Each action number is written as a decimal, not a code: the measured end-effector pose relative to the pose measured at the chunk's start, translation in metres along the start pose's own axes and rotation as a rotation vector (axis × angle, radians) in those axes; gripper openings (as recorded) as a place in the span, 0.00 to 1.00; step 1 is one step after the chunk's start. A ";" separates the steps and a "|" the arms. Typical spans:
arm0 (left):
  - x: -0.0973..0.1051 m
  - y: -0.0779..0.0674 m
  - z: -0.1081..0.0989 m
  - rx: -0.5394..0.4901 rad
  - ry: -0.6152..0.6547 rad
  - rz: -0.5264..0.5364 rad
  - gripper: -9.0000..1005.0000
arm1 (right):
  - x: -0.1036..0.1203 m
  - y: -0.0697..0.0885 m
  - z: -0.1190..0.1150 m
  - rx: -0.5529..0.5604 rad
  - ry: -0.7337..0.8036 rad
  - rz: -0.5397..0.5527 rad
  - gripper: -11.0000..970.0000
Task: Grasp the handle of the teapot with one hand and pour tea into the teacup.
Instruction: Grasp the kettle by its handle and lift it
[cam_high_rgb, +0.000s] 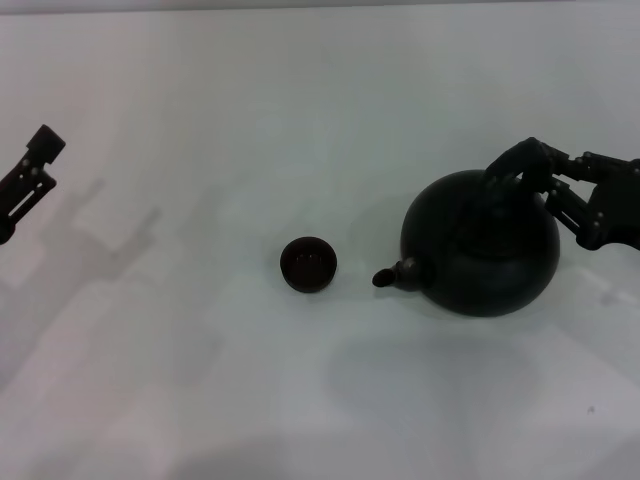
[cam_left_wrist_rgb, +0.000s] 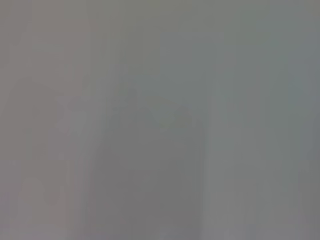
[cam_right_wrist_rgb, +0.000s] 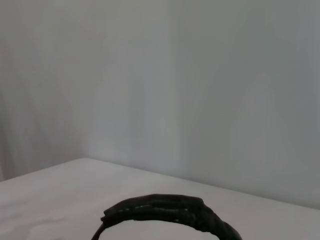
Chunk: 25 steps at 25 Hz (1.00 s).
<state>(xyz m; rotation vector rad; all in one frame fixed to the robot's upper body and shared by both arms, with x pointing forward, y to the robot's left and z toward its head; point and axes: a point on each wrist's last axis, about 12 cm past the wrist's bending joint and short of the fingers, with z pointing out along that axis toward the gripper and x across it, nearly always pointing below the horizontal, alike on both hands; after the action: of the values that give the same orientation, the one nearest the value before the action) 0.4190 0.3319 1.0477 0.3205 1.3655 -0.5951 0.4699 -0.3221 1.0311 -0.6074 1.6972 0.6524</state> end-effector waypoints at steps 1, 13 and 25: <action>0.000 0.000 0.000 0.001 0.000 0.000 0.86 | 0.001 0.000 0.001 -0.001 0.000 0.002 0.25; 0.000 0.000 -0.001 -0.001 0.001 0.005 0.86 | -0.002 -0.001 0.012 -0.017 -0.006 -0.013 0.26; -0.003 0.003 -0.003 -0.018 -0.006 0.010 0.86 | 0.000 -0.001 0.010 0.030 -0.057 -0.050 0.20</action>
<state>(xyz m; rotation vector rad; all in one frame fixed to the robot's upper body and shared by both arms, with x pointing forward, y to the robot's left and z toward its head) 0.4179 0.3368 1.0491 0.3110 1.3620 -0.5749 0.4773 -0.3158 1.0291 -0.6032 1.6308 0.6024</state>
